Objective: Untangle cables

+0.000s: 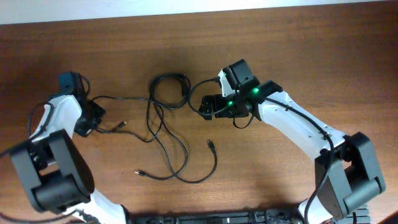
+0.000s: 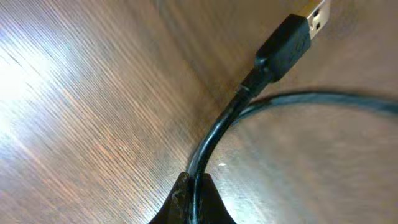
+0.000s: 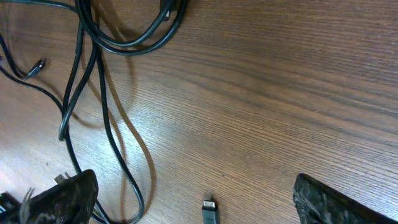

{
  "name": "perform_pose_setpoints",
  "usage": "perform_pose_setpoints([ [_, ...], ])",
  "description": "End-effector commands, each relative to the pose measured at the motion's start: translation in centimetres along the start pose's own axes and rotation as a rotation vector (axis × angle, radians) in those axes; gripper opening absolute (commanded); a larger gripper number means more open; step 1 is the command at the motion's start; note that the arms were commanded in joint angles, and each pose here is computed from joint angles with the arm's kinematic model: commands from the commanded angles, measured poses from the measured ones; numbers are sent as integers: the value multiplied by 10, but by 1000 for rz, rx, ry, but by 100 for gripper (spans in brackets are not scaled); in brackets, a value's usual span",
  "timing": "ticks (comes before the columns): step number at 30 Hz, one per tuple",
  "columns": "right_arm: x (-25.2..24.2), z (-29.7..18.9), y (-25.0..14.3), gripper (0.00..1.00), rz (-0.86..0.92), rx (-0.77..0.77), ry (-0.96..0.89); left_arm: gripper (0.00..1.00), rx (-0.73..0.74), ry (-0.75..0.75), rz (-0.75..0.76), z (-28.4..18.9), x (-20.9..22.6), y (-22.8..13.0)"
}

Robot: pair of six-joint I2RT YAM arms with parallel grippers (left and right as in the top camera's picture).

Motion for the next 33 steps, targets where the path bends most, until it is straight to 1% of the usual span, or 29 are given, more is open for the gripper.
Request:
perform_pose_setpoints([
  [1, 5, -7, 1, 99, -22, -16, 10, 0, -178, -83, -65, -50, 4, 44],
  [3, 5, -7, 1, 99, -22, -16, 11, 0, -232, -108, -106, -63, 13, 57],
  [7, 5, -7, 1, 99, -22, -16, 10, 0, -309, -236, -198, -91, 29, 84],
  [9, 5, -7, 1, 98, -22, -16, 10, 0, -357, -241, -243, -95, 43, 99],
  [11, 5, -7, 1, 99, -22, -16, 11, 0, -362, -236, -260, -95, 50, 102],
  [12, 5, -7, 1, 98, -22, -16, 11, 5, -363, -230, -265, -94, 52, 102],
  [13, 5, -7, 1, 99, -22, -16, 10, 39, -364, -223, -266, -93, 53, 102],
  [16, 5, -7, 1, 99, -22, -16, 10, 99, -345, -215, -263, -89, 54, 98],
  [18, 5, -7, 1, 99, -22, -16, 10, 99, -332, -221, -260, -89, 53, 95],
  [21, 5, -7, 1, 99, -22, -16, 11, 99, -227, -259, -249, -83, 46, 76],
  [23, 5, -7, 1, 99, -22, -16, 11, 100, -159, -241, -316, -74, 44, 64],
  [24, 5, -7, 1, 99, -22, -16, 11, 98, -141, -236, -329, -69, 41, 61],
  [26, 5, -7, 1, 99, -22, -16, 11, 97, -104, -186, -290, -52, 31, 52],
  [28, 5, -7, 1, 99, -22, -16, 11, 98, -43, -104, -324, -28, 29, 38],
  [31, 5, -7, 1, 99, -22, -16, 10, 89, 36, -48, -353, -1, 31, 27],
  [32, 5, -7, 1, 99, -22, -16, 11, 88, 58, -32, -350, 7, 29, 27],
  [33, 5, -7, 1, 99, -22, -16, 11, 90, 69, -4, -347, 11, 29, 32],
])
Point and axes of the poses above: each gripper's point midway between its finger pads, its own z axis out along the fingers, its own x axis along the line the jaws close on, y = z × x, the point moved 2 cm from there along -z, back along the fingers
